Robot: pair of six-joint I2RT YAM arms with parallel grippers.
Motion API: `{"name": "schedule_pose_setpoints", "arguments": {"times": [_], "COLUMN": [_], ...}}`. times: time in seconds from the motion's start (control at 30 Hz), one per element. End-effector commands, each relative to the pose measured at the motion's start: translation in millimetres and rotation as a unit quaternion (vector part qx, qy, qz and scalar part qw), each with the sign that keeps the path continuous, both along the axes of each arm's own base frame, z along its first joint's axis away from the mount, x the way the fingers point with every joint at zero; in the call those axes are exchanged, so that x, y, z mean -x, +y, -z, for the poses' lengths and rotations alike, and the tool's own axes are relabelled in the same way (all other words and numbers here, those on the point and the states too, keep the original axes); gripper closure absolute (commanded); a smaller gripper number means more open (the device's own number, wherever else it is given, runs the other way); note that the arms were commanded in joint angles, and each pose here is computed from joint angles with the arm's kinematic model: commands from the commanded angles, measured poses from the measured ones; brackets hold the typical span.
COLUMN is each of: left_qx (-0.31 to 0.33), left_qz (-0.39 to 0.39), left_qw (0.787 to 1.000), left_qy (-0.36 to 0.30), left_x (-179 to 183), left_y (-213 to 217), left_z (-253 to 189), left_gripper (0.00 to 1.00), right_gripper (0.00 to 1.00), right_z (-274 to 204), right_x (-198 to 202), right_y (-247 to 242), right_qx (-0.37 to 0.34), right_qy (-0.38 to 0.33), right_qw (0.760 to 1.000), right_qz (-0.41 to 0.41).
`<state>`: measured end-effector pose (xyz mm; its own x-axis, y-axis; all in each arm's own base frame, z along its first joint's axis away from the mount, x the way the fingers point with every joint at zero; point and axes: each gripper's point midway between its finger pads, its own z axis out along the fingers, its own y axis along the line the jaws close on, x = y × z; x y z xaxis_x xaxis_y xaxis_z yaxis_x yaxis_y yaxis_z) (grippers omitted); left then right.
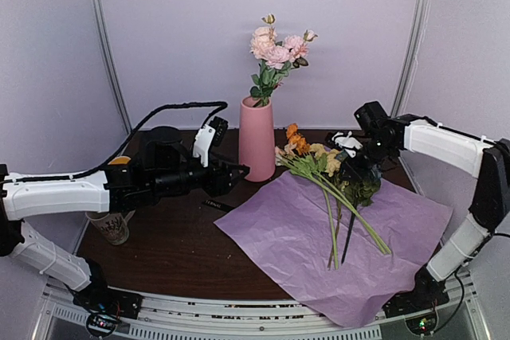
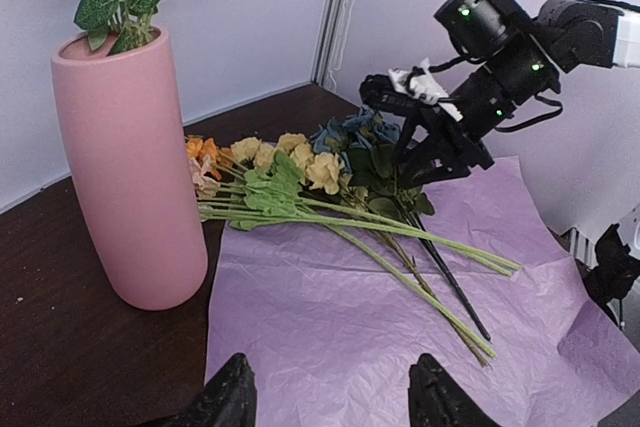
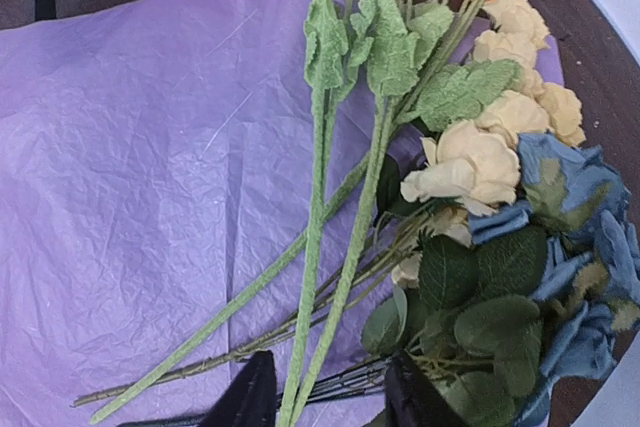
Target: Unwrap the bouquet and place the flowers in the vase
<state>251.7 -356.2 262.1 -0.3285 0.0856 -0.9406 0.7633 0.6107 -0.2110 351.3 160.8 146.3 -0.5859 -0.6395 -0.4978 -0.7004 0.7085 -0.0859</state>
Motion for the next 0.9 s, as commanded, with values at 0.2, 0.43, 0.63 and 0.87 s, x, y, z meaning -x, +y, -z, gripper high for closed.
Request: {"name": "schedule_pose_setpoints", "arguments": {"times": [0.2, 0.43, 0.63, 0.87], "left_qx": [0.033, 0.033, 0.03, 0.026], "left_qz": [-0.009, -0.015, -0.027, -0.025], "left_qw": [0.999, 0.999, 0.999, 0.999], "left_qy": [0.01, 0.014, 0.014, 0.016], "left_x": [6, 7, 6, 6], "left_y": [2, 7, 12, 10], "left_z": [-9, -5, -1, 2], "left_gripper": [0.47, 0.47, 0.47, 0.47], "right_gripper": [0.52, 0.53, 0.54, 0.67], "right_z": [37, 61, 79, 92], "right_x": [-30, -49, -57, -65], "right_y": [37, 41, 42, 47], "right_qx": [0.112, 0.152, 0.162, 0.171], "right_qy": [0.049, 0.062, 0.074, 0.076], "right_qw": [0.992, 0.986, 0.984, 0.982], "right_qz": [-0.03, -0.013, -0.006, -0.009]}}
